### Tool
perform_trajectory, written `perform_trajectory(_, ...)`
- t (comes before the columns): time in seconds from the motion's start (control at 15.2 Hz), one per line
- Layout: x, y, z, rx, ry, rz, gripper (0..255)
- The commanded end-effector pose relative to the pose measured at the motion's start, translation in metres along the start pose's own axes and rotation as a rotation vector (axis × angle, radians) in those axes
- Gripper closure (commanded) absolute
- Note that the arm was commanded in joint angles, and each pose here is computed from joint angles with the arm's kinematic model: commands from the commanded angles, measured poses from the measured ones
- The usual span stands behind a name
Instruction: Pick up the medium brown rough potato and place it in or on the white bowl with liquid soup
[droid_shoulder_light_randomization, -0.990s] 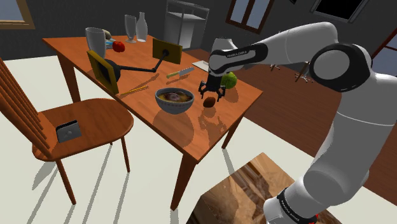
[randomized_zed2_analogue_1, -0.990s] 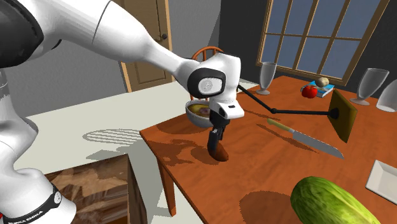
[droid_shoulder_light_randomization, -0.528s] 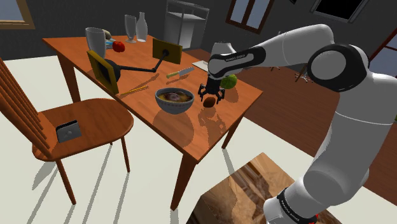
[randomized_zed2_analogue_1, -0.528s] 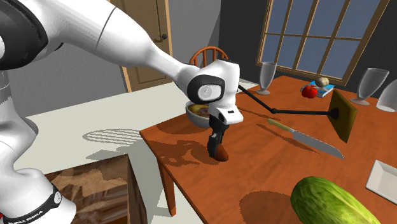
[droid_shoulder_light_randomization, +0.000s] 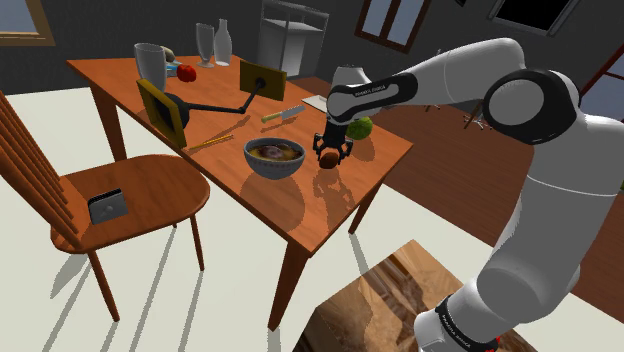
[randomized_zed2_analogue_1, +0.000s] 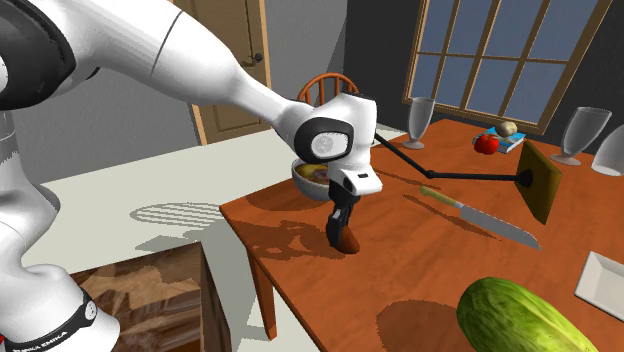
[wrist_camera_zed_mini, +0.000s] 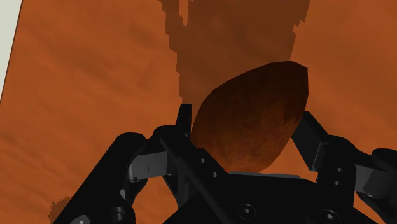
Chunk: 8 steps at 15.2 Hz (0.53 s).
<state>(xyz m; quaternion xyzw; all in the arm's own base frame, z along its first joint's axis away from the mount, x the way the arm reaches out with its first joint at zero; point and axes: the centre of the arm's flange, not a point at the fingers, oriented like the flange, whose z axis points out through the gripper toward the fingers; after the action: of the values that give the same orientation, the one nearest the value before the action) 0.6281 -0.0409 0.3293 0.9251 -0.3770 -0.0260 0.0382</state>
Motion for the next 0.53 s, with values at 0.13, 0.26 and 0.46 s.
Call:
perform_trajectory(0.13,0.000,0.000,0.000,-0.001,-0.001,0.000,255)
perform_trajectory(0.26,0.000,0.000,0.001,-0.001,-0.001,0.000,255)
perform_trajectory(0.46,0.000,0.002,-0.015,-0.001,-0.001,0.000,255)
